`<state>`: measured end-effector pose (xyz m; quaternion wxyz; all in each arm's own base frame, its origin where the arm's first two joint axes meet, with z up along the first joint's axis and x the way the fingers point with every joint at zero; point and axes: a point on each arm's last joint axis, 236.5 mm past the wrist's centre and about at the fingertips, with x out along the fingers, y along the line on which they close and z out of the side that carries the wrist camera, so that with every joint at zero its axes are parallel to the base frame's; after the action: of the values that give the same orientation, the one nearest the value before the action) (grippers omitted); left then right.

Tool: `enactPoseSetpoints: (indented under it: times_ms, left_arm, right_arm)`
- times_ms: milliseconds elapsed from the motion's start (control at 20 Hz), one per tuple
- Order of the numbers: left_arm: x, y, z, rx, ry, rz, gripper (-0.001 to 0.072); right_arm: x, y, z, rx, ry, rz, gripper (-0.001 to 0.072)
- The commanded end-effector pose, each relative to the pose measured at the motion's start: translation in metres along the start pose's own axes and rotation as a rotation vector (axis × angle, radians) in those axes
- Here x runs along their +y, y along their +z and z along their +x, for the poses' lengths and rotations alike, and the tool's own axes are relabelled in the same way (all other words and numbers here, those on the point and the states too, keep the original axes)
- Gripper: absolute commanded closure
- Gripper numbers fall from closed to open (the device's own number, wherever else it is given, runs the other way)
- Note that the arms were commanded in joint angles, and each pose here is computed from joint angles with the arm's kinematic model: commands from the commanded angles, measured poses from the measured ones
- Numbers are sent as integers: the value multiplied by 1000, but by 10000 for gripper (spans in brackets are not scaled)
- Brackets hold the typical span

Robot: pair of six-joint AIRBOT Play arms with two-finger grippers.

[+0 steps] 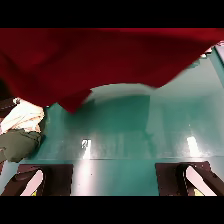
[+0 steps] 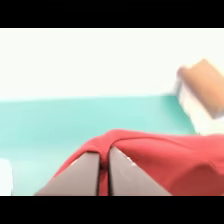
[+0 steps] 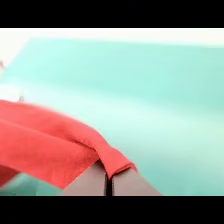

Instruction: Fold the shirts.

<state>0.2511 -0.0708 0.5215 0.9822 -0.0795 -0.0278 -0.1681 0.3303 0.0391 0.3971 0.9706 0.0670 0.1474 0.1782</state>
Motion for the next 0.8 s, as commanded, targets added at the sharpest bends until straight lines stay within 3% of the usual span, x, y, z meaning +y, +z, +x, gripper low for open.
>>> enactPoseSetpoints:
  times_ms: [0,150,350,550,750]
  left_arm:
    - [-62,94,-84,-292,-29,118,684]
    - [-71,106,-95,-334,-39,129,684]
    - [-25,40,-21,-90,-36,-23,683]
    - [49,-115,77,371,-16,-255,683]
    - [92,-293,130,777,-11,-441,682]
  right_arm:
    - [40,68,-83,-196,-110,-147,695]
    - [41,78,-102,-194,-172,-149,695]
    - [4,54,-67,-61,-140,-15,696]
    - [-55,-46,24,296,-82,162,696]
    - [-91,-197,109,740,-93,235,696]
